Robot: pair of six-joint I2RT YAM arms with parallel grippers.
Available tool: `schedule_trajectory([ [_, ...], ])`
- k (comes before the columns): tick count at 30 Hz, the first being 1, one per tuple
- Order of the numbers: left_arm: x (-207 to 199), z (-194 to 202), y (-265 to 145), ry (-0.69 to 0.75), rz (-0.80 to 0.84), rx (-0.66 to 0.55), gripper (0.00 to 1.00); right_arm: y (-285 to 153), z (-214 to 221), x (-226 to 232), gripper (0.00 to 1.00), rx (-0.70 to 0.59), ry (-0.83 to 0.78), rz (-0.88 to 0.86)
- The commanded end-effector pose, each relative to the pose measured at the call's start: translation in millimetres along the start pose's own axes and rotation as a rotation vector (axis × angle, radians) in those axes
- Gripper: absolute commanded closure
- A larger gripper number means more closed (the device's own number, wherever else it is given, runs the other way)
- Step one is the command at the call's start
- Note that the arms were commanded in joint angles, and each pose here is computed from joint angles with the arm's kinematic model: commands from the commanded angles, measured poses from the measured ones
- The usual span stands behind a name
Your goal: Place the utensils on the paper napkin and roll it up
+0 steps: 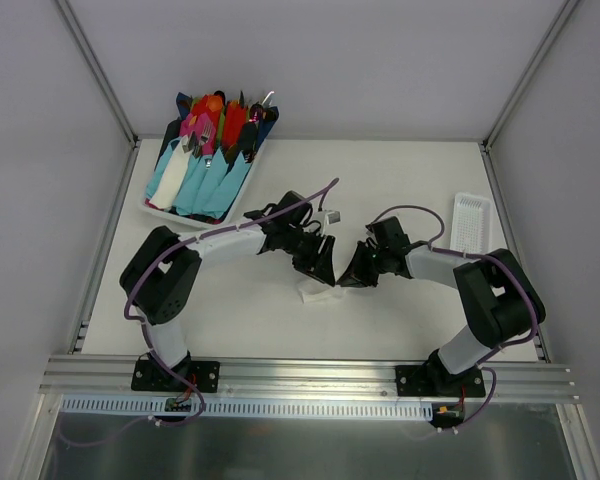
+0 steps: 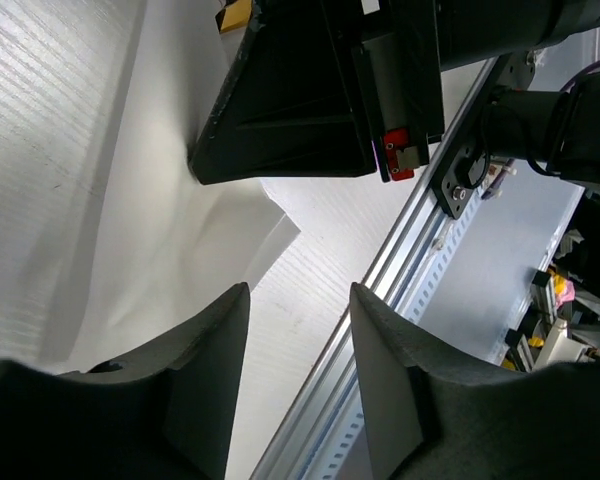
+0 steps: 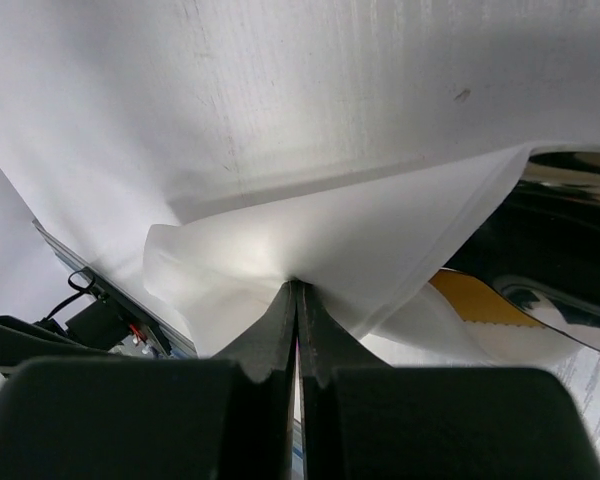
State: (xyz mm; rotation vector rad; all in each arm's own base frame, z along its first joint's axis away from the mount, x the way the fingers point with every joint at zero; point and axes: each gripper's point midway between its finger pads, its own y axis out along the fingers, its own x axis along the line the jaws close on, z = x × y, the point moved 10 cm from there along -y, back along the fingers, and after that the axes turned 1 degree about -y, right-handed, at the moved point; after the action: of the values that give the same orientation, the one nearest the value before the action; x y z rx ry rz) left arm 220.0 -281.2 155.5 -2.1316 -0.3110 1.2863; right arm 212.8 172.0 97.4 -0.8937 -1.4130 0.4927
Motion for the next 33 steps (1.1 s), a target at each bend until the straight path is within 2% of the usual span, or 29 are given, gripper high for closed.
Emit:
schedule_trajectory([
  [1,-5,-6,-5,-0.023,0.036,-0.001,0.59,7,18,-31,1.0,0.074,0.002,0.18],
  [4,3,-6,4,-0.059,0.018,0.014,0.69,6,18,-31,1.0,0.076,-0.003,0.181],
  [8,8,-7,14,-0.068,0.015,0.029,0.77,6,18,-32,1.0,0.077,-0.007,0.182],
  [13,22,-1,30,-0.097,-0.027,0.064,0.82,7,18,-31,1.0,0.081,-0.014,0.179],
  [19,40,25,46,-0.115,-0.114,0.128,0.9,4,13,-24,1.0,0.07,-0.023,0.161],
  [25,56,35,56,-0.172,-0.185,0.168,0.98,-6,-1,-1,1.0,0.026,-0.047,0.097],
  [28,61,37,60,-0.193,-0.189,0.191,0.95,-14,-9,14,0.99,-0.005,-0.065,0.069],
  [30,61,38,60,-0.196,-0.194,0.193,0.85,-18,-10,18,0.99,0.004,-0.069,0.066],
  [33,62,37,61,-0.2,-0.206,0.193,0.84,-25,-12,27,0.99,-0.006,-0.08,0.043],
])
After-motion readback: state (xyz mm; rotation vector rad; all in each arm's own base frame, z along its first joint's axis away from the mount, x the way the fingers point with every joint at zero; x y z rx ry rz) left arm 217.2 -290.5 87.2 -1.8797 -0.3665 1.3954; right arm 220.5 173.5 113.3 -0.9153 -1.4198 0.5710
